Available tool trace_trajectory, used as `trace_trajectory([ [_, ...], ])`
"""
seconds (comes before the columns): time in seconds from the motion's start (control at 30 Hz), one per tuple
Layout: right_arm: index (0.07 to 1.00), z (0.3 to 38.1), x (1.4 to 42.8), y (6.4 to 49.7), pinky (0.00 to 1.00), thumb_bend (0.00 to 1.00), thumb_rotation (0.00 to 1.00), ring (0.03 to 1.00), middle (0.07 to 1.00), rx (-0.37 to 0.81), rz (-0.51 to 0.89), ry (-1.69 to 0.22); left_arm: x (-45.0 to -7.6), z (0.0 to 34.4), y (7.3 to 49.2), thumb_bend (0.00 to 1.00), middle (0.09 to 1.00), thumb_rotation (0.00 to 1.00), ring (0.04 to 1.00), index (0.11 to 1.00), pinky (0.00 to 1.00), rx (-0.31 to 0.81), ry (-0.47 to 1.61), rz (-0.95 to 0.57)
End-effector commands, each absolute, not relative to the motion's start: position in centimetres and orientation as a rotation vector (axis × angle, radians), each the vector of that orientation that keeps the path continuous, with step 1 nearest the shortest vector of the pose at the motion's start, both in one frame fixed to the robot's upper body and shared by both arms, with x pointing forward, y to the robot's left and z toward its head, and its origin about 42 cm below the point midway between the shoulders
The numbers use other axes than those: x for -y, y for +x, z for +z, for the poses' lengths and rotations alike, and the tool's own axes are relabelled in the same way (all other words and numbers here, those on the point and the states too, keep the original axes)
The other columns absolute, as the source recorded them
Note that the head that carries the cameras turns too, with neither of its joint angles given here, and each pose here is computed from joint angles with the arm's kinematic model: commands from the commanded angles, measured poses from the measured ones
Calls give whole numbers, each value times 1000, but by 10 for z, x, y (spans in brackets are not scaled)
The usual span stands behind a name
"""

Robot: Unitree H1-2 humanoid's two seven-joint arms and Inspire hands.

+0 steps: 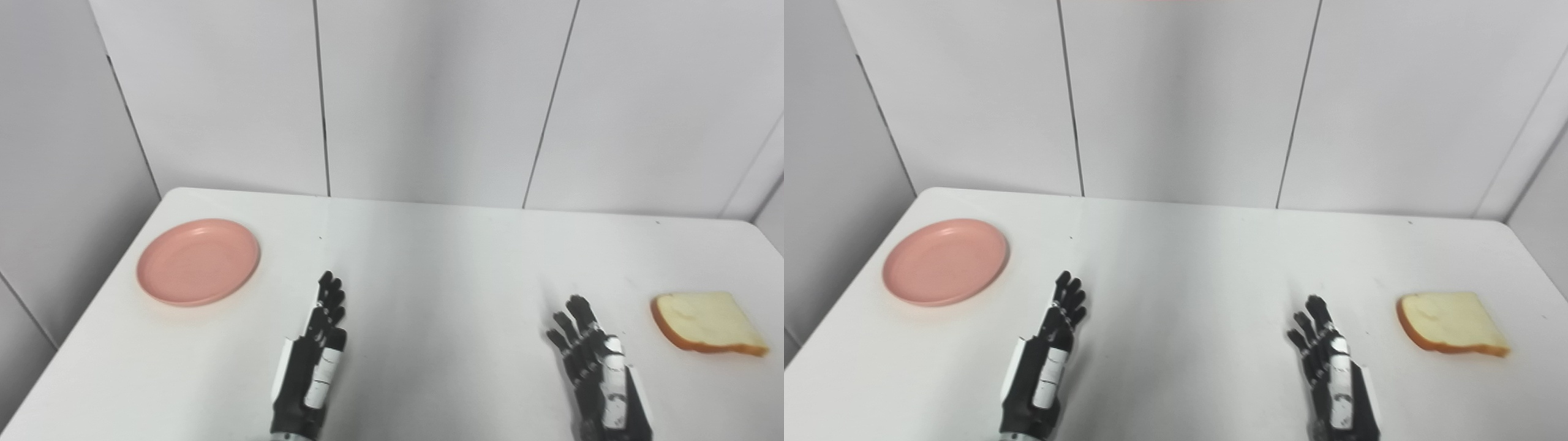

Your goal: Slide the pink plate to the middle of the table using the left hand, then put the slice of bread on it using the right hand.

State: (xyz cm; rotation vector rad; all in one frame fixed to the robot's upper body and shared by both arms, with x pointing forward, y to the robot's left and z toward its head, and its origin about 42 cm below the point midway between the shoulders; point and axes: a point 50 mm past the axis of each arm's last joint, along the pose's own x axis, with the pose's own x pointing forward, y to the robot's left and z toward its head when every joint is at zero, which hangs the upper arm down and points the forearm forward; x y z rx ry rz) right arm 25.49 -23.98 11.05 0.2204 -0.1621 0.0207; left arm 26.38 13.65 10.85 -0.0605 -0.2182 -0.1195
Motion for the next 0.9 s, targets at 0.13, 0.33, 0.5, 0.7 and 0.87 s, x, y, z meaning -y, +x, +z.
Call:
trace_trajectory([
  [0.13, 943, 68, 264, 246, 923, 724, 1000, 948, 977, 48, -16, 186, -121, 88, 263, 809, 1000, 887, 993, 1000, 973, 164, -72, -127],
  [0.33, 950, 68, 267, 246, 964, 710, 1000, 968, 990, 51, -13, 213, -119, 87, 264, 819, 1000, 887, 1000, 1000, 988, 167, -80, -123],
  [0.5, 968, 68, 268, 245, 996, 689, 1000, 983, 1000, 49, -11, 218, -118, 86, 264, 813, 1000, 891, 997, 1000, 985, 169, -78, -116],
  [0.7, 957, 67, 266, 240, 980, 681, 1000, 972, 992, 41, -21, 208, -124, 91, 262, 833, 981, 879, 961, 1000, 957, 204, -111, -89],
  [0.87, 930, 67, 265, 238, 956, 674, 1000, 951, 959, 34, -27, 221, -146, 118, 271, 905, 861, 849, 860, 955, 881, 266, -225, -8],
])
